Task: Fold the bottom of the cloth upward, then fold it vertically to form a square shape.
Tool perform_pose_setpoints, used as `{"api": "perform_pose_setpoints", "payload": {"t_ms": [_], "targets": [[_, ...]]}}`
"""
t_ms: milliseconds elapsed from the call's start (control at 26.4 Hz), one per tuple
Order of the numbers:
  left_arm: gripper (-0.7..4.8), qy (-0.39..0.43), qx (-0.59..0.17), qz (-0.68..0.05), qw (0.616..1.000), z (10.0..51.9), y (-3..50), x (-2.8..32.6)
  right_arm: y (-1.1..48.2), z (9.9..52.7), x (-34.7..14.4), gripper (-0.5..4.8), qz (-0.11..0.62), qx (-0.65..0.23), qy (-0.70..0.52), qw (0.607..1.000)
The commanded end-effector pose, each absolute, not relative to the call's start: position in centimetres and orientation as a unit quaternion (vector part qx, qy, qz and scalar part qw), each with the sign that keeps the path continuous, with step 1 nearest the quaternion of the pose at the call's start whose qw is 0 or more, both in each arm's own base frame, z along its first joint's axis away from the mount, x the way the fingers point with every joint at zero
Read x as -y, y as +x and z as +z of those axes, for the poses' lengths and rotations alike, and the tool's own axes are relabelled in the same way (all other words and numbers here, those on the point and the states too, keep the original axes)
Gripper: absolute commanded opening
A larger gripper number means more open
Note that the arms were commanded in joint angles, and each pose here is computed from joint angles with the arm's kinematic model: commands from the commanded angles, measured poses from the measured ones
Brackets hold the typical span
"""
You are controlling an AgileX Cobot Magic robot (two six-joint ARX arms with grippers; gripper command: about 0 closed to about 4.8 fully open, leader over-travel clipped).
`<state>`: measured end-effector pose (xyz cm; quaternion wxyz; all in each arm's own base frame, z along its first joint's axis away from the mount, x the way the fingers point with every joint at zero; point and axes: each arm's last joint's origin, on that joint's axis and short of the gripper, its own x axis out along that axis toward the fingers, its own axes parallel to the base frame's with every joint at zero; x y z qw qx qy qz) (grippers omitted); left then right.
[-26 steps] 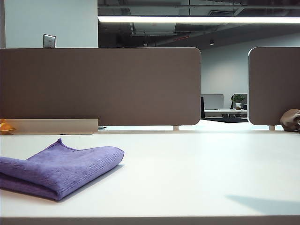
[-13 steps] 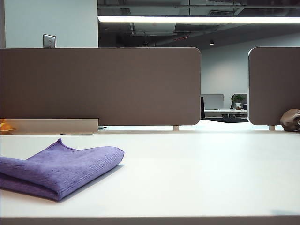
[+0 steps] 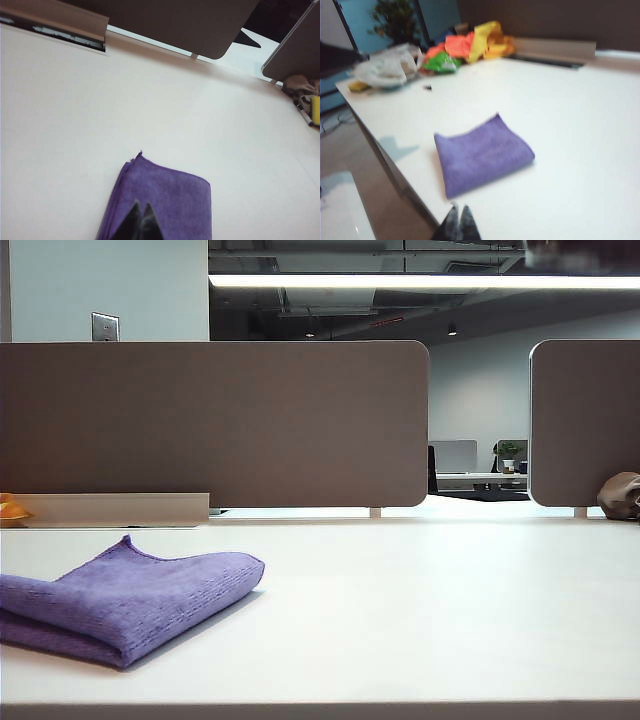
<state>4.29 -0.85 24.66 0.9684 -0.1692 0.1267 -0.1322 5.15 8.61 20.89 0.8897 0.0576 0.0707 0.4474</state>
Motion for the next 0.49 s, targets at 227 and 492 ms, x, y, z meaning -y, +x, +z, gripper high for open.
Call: {"api": "perform_pose_setpoints", "payload": {"t_ms": [227, 492], "targets": [[-0.06, -0.192, -0.089, -0.152, 0.966, 21.9, 6.9, 0.9, 5.4, 18.4, -8.9, 0.08, 0.438, -0.082, 0.013, 0.895], [-0.05, -0.133, -0.066, -0.129, 0.980, 18.7, 8.6, 0.7, 5.9, 16.8, -8.6, 0.08, 0.342, -0.073, -0.052, 0.935]]}}
